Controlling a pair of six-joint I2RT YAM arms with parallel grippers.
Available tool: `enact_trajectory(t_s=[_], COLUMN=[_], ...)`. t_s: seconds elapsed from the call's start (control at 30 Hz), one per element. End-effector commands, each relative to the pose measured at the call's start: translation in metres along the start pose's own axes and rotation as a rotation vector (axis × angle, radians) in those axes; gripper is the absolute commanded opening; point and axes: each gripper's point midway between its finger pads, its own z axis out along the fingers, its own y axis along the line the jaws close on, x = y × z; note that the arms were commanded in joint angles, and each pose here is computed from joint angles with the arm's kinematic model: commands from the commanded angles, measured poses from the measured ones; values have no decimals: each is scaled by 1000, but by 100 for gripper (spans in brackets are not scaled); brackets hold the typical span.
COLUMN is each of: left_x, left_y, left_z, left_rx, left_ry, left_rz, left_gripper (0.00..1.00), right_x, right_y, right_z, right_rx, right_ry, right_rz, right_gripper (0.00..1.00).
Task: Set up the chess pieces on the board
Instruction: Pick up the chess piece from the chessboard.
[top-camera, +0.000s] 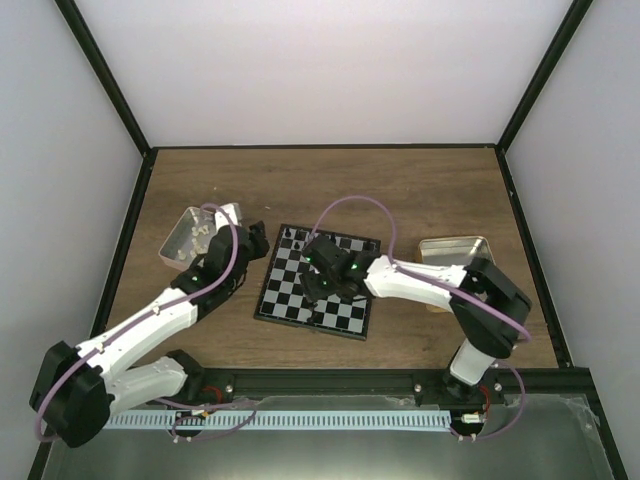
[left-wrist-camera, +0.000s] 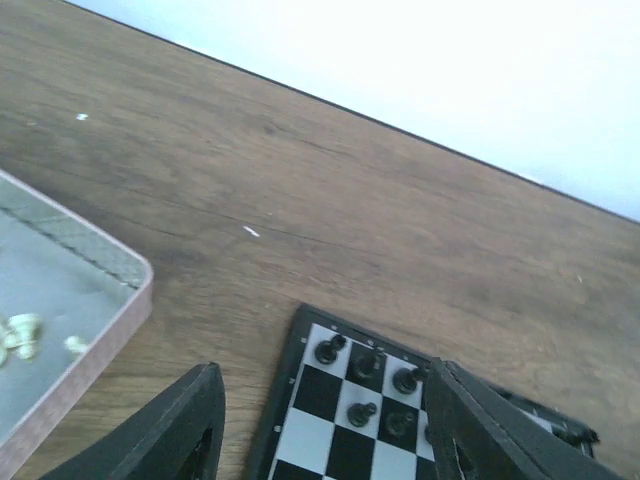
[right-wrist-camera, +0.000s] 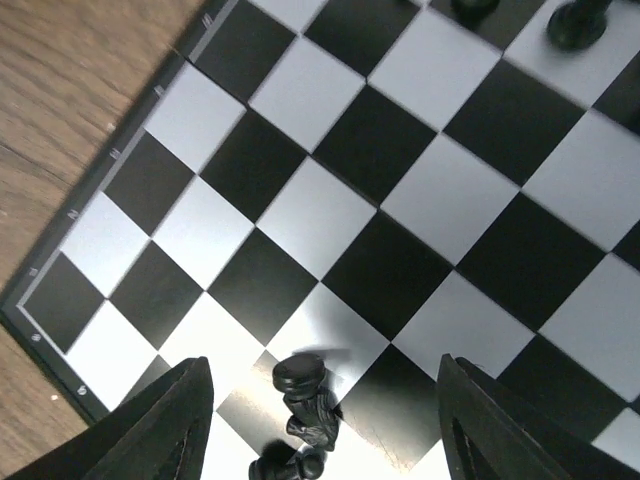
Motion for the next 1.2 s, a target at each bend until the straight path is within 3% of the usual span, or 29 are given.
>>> enact_trajectory(t_s=[0.0,0.33,0.57,0.83,1.0,1.17], left_x=[-3,3,6,8,10,18], left_y=[29,34,34,34,27,6], left_z=[-8,-8,-6,-4,-4,-5], left_rx=[-104,-109,-103,-104,-65,76], left_ry=[-58,-46,-32,-23,-9,16], left_rz=[-64,-54,-36,-28,-25,-7], left_gripper=[59,60,63,64,64,67], right_x=[14,22,25,24,10,-18], right_y=[8,5,3,-2,-2,10], right_z=[10,30,31,33,30,19], right_rx=[3,79,98,132,142,92], right_ry=[108,182,193,189,127,8], right_rz=[-34,-49,-49,-35,-11,33], right_gripper=[61,47,31,29,23,21])
